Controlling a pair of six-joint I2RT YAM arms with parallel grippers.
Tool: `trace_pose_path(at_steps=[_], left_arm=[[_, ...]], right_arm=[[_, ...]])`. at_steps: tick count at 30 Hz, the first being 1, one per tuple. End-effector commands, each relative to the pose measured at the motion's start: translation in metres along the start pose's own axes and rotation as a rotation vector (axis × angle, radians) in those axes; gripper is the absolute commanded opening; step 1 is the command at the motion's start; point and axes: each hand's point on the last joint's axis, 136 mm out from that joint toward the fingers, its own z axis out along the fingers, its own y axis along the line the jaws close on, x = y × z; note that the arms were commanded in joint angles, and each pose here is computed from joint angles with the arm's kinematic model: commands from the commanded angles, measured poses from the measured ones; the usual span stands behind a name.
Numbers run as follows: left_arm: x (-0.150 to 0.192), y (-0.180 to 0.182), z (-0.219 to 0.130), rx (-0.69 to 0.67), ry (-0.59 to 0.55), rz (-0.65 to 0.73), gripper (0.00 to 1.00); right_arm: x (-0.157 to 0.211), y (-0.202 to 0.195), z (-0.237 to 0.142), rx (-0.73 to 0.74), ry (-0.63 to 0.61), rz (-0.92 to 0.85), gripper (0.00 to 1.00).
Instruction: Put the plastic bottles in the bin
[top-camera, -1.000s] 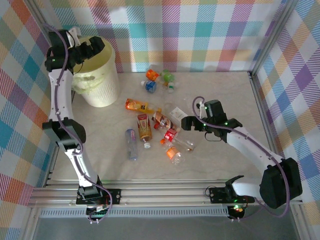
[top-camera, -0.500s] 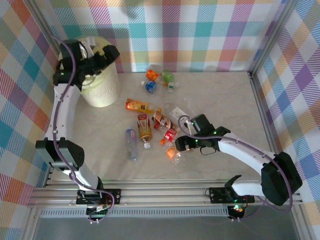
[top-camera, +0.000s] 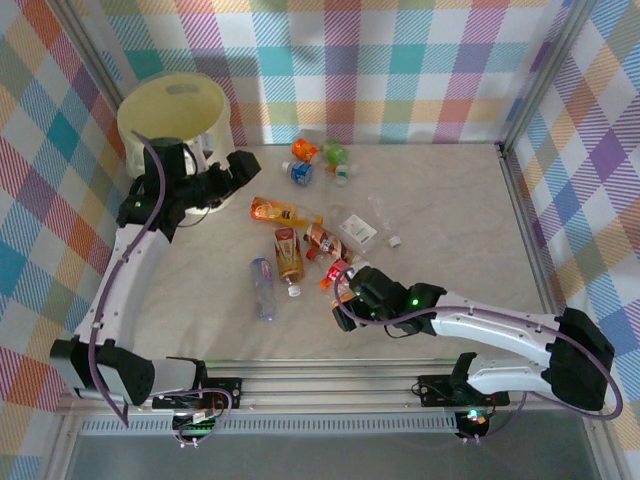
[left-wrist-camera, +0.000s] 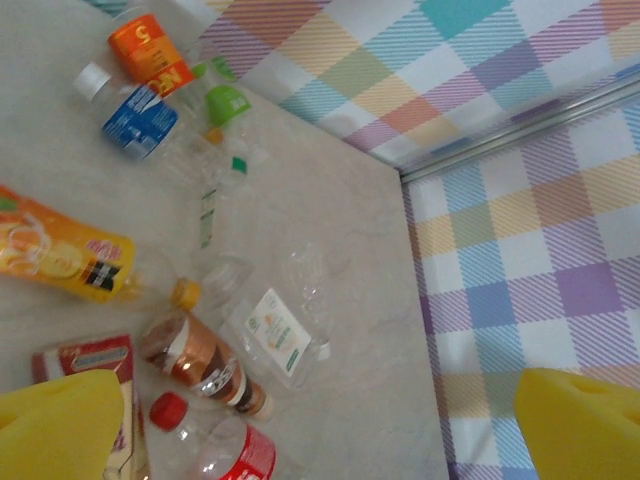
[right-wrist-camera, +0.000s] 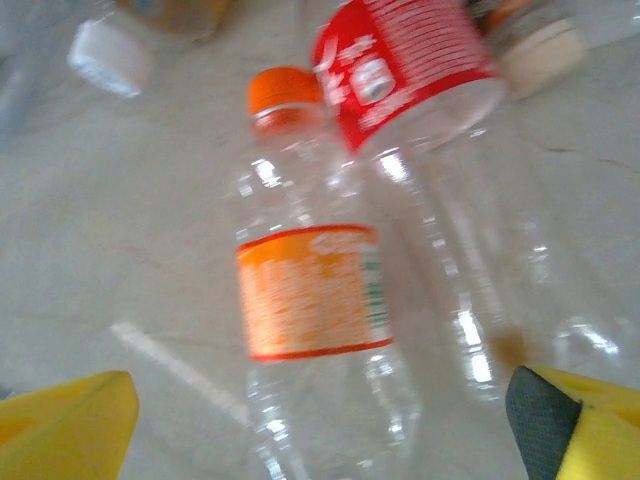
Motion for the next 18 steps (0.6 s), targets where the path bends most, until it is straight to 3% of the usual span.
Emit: trace_pose_path(at_steps=[1,4,10,18], left_arm=[[0.018,0.017,-0.004,-0.051,0.01,-0.034,1.0],[0.029,0.028,-0.003,-0.07,0.026,-0.057,1.0],[0.041,0.04,-0.001,-0.077,0.031,-0.083,1.0],[0.05,0.049,0.001,-0.098,0.051,-0.085,1.0]], right_arm=[[0.016,0.017,0.005,-0.068,0.06,-0.011,0.92],[0.027,0.021,0.014,-0.058,0.107,0.029,0.87],[0.038,0.01,0.033,0.037,0.149,0.013,0.87],[0.044,0.014,0.06,0.053,0.182,0.006,0.83]])
